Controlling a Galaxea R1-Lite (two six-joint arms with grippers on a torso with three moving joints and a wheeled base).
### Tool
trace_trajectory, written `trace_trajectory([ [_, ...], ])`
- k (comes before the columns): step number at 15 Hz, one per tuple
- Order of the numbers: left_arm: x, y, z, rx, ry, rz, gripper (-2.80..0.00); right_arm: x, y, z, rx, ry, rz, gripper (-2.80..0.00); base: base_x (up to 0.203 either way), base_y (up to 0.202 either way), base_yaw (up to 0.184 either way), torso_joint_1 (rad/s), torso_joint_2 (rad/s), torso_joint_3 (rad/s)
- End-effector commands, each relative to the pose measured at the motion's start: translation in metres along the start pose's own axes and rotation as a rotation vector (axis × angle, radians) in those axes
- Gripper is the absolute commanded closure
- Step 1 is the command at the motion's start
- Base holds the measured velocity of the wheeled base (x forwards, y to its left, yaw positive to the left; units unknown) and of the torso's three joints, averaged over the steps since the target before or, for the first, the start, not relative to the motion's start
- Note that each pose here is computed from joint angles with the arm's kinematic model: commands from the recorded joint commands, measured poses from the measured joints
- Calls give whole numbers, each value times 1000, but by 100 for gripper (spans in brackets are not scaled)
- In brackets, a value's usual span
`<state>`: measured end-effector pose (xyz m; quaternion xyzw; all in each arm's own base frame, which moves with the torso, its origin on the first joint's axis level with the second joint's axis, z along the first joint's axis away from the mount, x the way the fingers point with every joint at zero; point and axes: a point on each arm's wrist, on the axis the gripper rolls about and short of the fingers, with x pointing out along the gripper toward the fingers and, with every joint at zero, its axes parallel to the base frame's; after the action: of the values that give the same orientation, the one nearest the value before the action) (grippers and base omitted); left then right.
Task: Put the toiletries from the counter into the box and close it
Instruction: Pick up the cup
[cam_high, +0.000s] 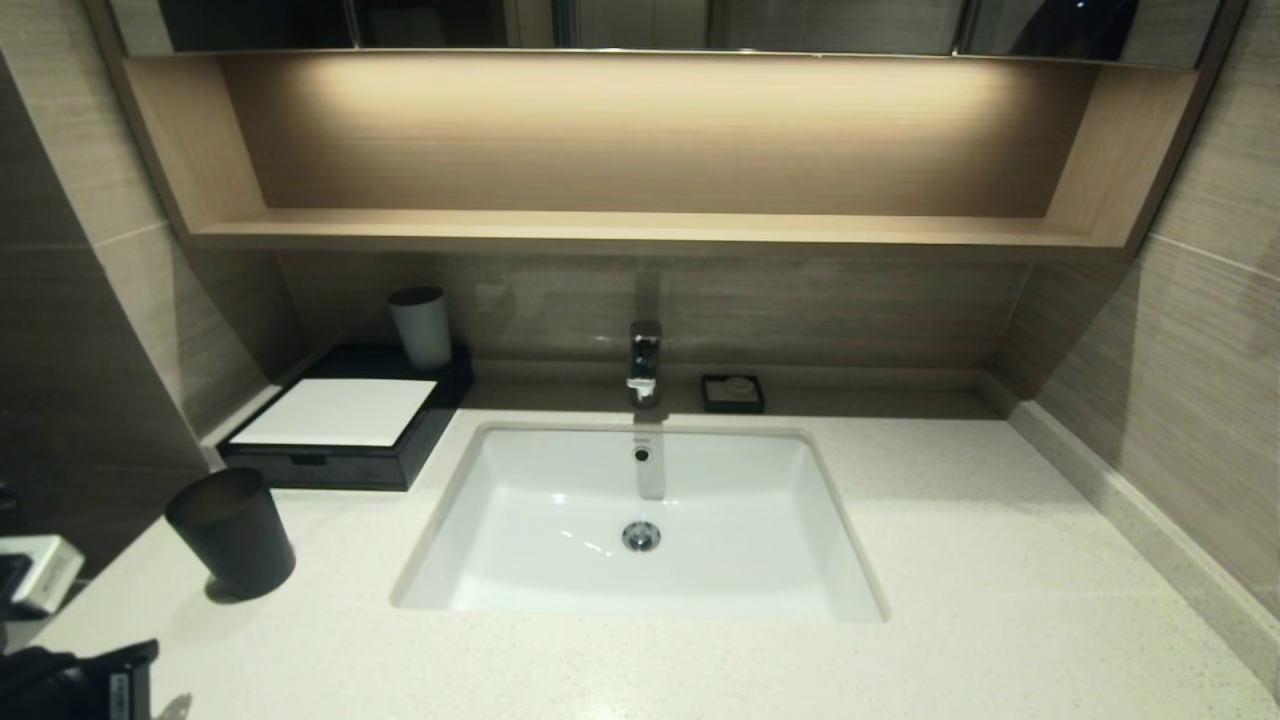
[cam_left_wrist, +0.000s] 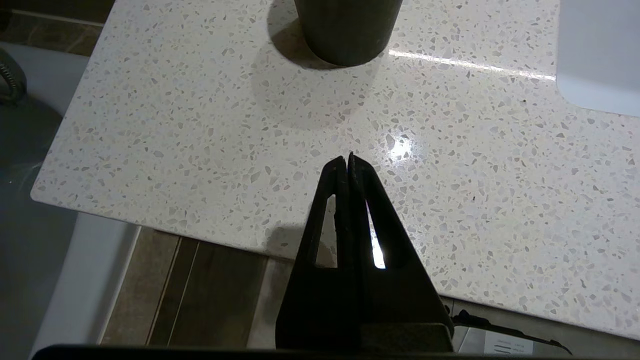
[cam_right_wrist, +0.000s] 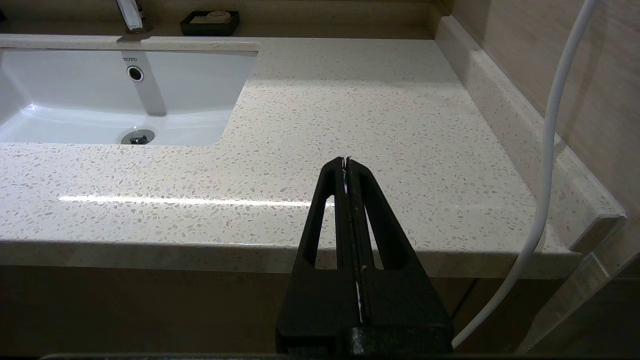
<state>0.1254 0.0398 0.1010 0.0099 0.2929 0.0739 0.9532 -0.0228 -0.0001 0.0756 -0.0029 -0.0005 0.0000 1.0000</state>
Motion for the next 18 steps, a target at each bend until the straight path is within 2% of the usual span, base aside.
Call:
trace_trajectory([
  [1,12,-1,-7,-1,45,-16,0,0,0,0,0,1,0,0,0,0,0,0,0,0],
  [6,30,1,-5,1,56,-42,0,0,0,0,0,0,0,0,0,0,0,0,0,0],
  [9,37,2,-2,5,32,-38,0,0,0,0,0,-1,0,0,0,0,0,0,0,0],
  [10,40,2,-2,5,34,-38,-280,0,0,0,0,0,0,0,0,0,0,0,0,0],
  [15,52,3,-4,24,60,-42,-280,0,0,0,0,0,0,0,0,0,0,0,0,0],
  [18,61,5,-1,24,44,-39,-280,0,0,0,0,0,0,0,0,0,0,0,0,0],
])
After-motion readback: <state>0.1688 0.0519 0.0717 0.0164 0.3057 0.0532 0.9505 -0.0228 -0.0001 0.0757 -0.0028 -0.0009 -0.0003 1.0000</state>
